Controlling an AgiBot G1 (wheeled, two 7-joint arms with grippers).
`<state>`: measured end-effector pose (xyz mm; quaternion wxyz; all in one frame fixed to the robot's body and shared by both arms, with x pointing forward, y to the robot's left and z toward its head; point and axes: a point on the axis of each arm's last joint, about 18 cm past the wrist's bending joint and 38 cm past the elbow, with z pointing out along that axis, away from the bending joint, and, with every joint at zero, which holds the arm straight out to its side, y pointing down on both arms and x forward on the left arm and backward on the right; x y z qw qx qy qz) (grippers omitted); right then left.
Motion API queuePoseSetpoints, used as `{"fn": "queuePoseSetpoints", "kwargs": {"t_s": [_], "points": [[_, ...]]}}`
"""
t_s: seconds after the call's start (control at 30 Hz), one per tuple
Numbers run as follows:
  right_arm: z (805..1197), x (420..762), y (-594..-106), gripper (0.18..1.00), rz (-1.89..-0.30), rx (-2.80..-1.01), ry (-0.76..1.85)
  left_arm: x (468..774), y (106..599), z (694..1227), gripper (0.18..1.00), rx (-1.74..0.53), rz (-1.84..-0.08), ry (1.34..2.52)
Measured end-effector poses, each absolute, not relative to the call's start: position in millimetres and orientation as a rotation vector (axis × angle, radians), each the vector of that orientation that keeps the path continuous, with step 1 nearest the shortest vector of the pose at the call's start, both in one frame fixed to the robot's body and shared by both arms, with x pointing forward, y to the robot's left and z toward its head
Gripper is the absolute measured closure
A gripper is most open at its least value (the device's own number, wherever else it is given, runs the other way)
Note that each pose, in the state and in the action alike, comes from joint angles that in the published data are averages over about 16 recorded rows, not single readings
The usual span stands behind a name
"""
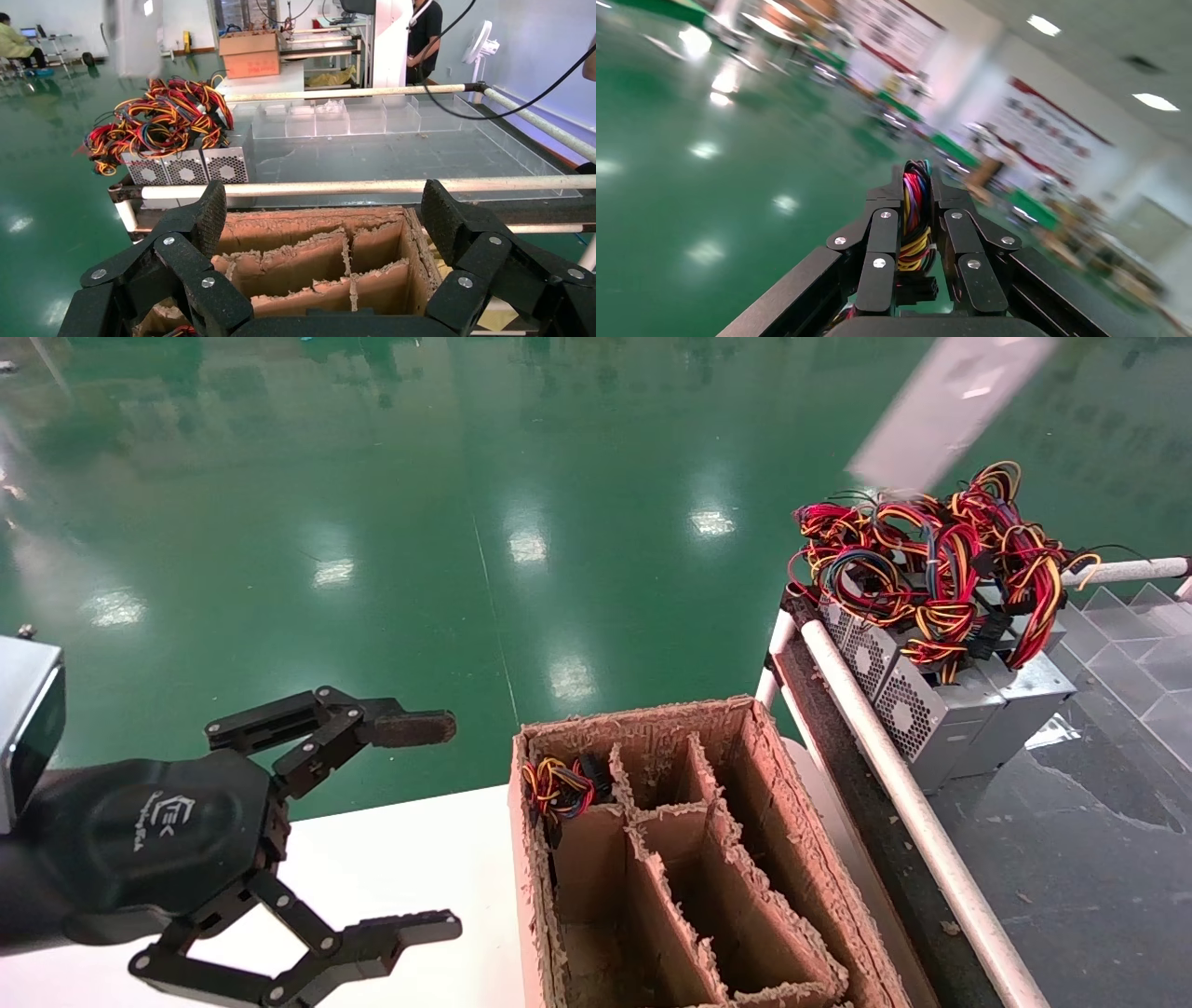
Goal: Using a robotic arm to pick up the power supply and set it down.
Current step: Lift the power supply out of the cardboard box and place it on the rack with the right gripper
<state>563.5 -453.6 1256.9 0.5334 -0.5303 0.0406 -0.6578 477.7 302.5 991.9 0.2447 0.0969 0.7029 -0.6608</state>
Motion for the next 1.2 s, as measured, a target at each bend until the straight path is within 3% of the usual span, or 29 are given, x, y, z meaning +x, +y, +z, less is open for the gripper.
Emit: {"fn": "queuePoseSetpoints", "kwargs": {"t_s": [0.27, 0.57, 0.9, 1.2], "points": [[1248.1, 533.5, -529.1, 0.926, -1.698, -1.232, 0.275, 477.7, 302.5, 991.9, 0.184, 0.265, -1.804, 1.919], [1189.7, 513.3, -588.8, 0.926, -1.683, -1.283, 0.45, 477.7, 302.5, 991.9, 0.184, 0.265, -1.804, 1.919], [1115.5, 513.5, -607.4, 0.926, -1.553, -1.379, 0.552, 477.7, 302.5, 991.9, 0.184, 0.265, -1.804, 1.919], [1075.9, 530.0, -596.5, 0.926, -1.452, -1.444, 0.57, 477.7, 302.5, 991.9, 0.184, 0.265, -1.804, 1.919]]}}
